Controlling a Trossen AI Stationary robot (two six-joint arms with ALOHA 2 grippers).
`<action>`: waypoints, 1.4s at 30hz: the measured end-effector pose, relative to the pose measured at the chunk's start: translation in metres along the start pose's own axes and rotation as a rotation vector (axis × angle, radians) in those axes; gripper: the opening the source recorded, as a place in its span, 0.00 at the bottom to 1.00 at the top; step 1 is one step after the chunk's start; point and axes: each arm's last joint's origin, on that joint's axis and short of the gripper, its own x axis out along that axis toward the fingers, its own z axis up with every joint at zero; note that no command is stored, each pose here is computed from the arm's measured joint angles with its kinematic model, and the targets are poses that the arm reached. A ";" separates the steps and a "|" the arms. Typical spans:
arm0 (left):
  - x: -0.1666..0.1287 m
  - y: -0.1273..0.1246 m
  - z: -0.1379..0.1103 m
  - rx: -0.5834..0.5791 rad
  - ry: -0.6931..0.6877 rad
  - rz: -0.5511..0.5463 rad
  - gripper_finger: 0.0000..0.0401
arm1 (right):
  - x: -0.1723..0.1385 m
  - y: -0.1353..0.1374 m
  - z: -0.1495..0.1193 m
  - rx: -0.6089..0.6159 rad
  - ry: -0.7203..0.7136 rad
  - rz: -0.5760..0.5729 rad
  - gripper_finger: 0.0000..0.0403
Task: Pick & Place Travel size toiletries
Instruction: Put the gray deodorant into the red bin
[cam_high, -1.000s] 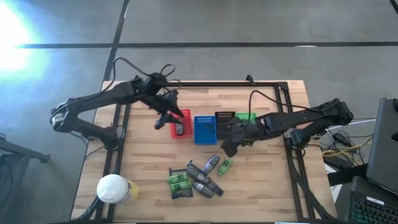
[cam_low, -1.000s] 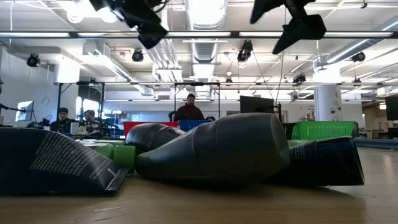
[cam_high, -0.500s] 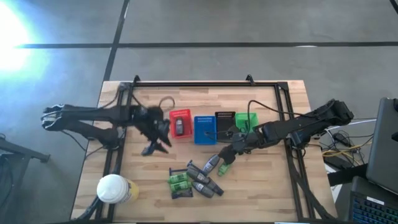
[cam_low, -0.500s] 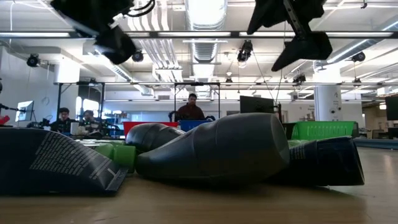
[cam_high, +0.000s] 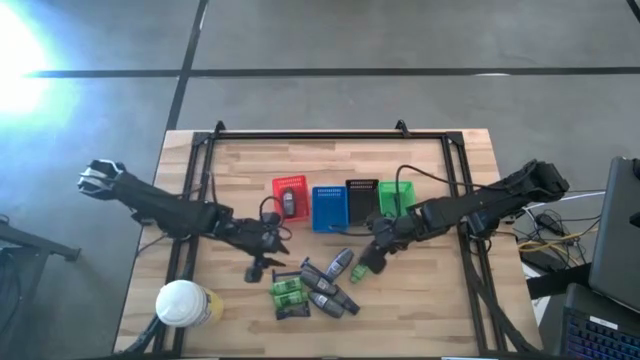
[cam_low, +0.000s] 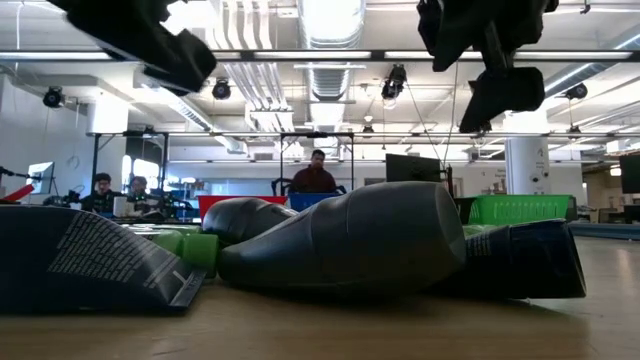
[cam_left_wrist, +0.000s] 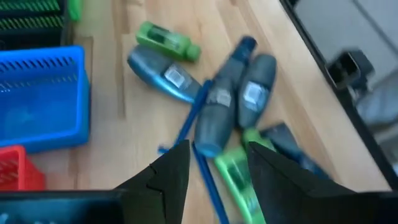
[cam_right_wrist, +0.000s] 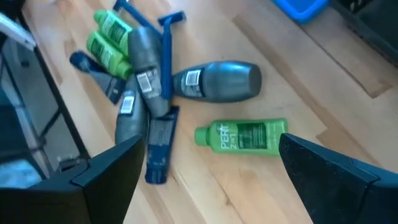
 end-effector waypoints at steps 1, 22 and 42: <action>0.004 0.001 0.001 -0.028 -0.010 0.003 0.41 | 0.000 0.002 -0.001 -0.023 -0.001 0.003 0.91; 0.054 -0.023 0.014 -0.535 0.141 -0.141 0.41 | -0.009 0.010 0.004 -0.399 -0.057 -0.012 0.91; 0.066 -0.050 -0.004 -0.150 0.190 -0.183 0.41 | 0.000 0.011 0.000 -0.564 -0.030 0.003 0.91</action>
